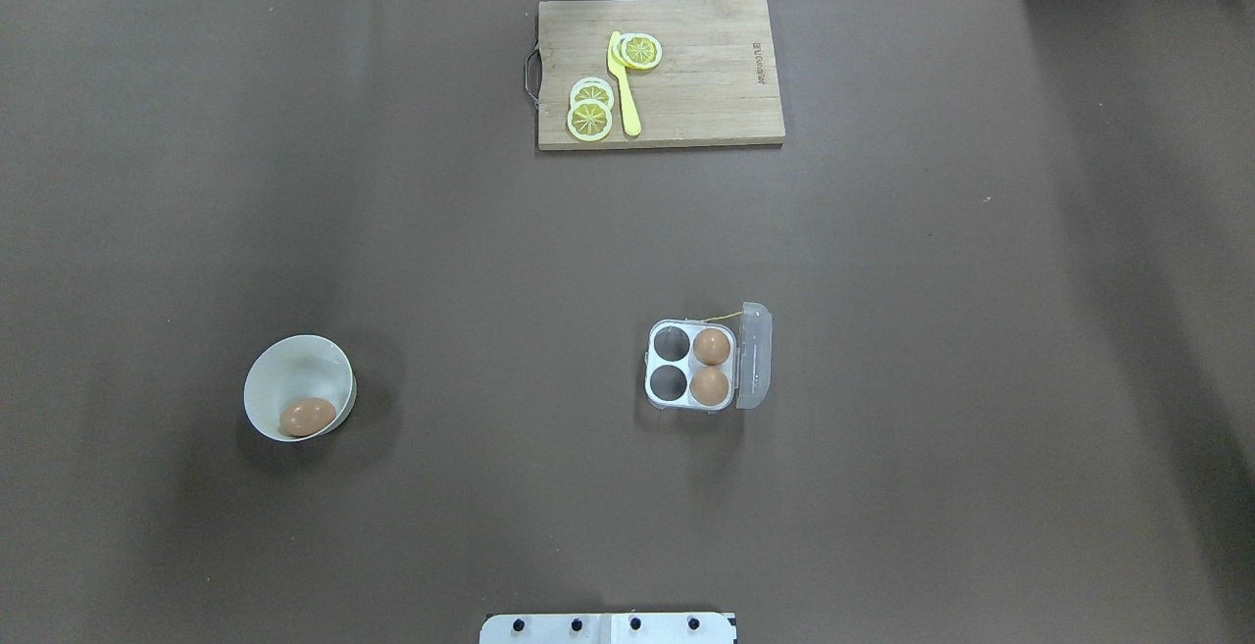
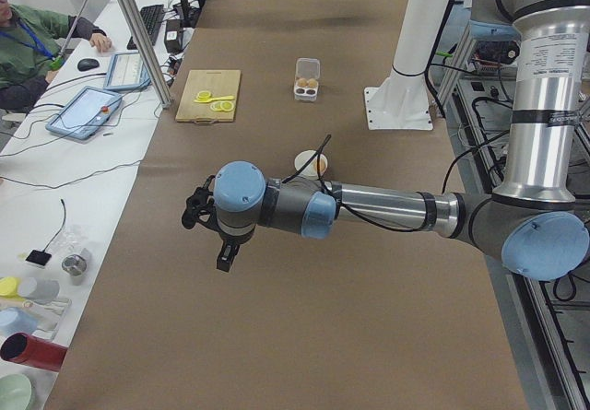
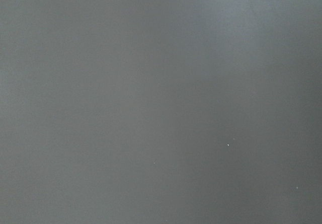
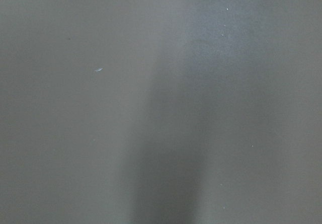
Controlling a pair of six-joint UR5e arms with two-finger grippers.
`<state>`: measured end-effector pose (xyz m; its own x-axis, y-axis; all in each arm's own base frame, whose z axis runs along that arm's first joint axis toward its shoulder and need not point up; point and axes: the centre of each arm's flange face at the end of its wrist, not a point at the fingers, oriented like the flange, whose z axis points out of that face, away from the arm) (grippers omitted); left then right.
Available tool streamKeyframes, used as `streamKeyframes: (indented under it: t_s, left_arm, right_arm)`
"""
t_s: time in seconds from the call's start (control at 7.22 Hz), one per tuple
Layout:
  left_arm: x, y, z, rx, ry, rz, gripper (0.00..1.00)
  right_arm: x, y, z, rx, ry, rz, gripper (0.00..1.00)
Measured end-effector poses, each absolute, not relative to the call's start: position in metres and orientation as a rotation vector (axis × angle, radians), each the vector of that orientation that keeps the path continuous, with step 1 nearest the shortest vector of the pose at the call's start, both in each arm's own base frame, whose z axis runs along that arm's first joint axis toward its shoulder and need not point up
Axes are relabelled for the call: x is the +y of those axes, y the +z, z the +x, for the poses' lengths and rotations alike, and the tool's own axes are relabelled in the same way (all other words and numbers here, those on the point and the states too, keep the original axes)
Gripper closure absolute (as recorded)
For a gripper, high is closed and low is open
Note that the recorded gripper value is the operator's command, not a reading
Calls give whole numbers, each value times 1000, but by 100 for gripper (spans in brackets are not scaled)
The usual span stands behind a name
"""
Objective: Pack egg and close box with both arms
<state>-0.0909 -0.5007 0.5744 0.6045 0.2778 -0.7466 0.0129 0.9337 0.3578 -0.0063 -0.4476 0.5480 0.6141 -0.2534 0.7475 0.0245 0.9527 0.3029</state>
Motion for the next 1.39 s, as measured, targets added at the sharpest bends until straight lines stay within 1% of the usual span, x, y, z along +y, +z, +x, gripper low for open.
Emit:
streamKeyframes:
  t_s: [0.28, 0.55, 0.97, 1.39]
  left_arm:
    - [-504, 545, -54, 980, 255, 400, 1]
    - [-501, 512, -2, 1005, 410, 471, 1]
    - [-488, 488, 77, 1036, 652, 590, 1]
    - [-476, 468, 166, 1053, 851, 636, 2]
  right_arm:
    - [-466, 526, -34, -902, -141, 267, 0]
    - [-481, 504, -67, -895, -114, 251, 0]
    - [-494, 479, -96, -907, -138, 261, 0]
    - [-498, 472, -111, -899, -160, 269, 0]
